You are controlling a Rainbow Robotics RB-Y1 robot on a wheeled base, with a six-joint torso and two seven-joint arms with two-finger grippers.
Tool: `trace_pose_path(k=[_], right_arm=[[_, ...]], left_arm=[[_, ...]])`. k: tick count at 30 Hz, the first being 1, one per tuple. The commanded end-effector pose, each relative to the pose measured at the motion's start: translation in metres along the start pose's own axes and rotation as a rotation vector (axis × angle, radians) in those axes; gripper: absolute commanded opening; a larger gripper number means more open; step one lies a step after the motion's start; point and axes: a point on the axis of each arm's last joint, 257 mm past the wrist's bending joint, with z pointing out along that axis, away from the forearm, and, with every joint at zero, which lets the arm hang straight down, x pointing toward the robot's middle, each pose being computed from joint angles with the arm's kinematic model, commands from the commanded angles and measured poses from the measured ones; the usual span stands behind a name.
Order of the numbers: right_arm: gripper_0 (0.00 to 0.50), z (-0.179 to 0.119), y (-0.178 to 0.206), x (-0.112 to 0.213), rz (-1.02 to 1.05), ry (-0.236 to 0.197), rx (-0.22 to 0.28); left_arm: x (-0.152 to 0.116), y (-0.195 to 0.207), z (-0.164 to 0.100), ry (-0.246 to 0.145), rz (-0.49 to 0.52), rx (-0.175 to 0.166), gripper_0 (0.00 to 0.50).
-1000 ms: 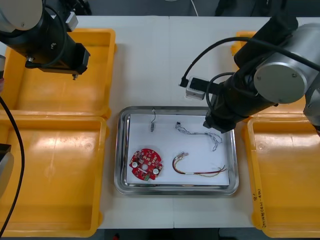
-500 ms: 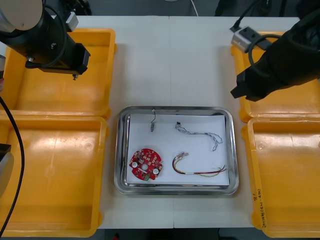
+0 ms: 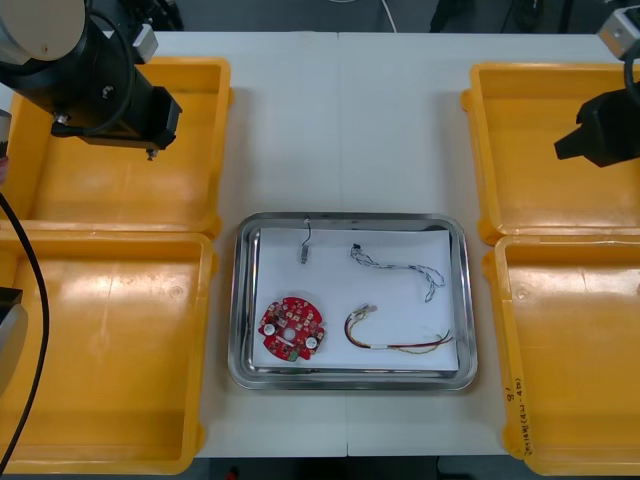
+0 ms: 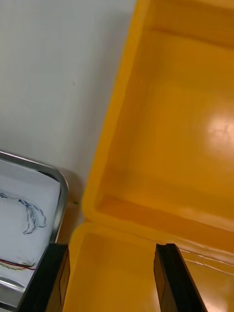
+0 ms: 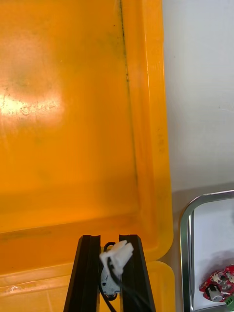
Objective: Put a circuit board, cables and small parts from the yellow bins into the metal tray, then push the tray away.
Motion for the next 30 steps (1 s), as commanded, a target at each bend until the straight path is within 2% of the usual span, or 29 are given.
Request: trace_pose_path(k=[1,6,17,24,30], right_arm=[[0.5,-0.02,-0.053,0.019,0.12,-0.018,0.1],[0.5,-0.023,-0.075,0.033,0.181,-0.011,0.143],[0.5,-0.019,-0.111,0.086,0.261,0.078,0.223],[0.5,-0.015,-0.121,0.116,0.316,0.124,0.235],[0.5,-0.014,-0.123,0.124,0.337,0.136,0.241]], left_arm=[[0.001,-0.011,-0.003,-0.008,-0.103,0.012,0.0],[0.001,-0.011,-0.003,-0.008,-0.106,0.012,0.0],[0.005,-0.025,-0.003,-0.006,-0.088,0.021,0.0],[0.009,-0.044,-0.001,-0.004,-0.075,0.028,0.0],[0.01,-0.07,-0.001,0.0,-0.095,0.041,0.0]])
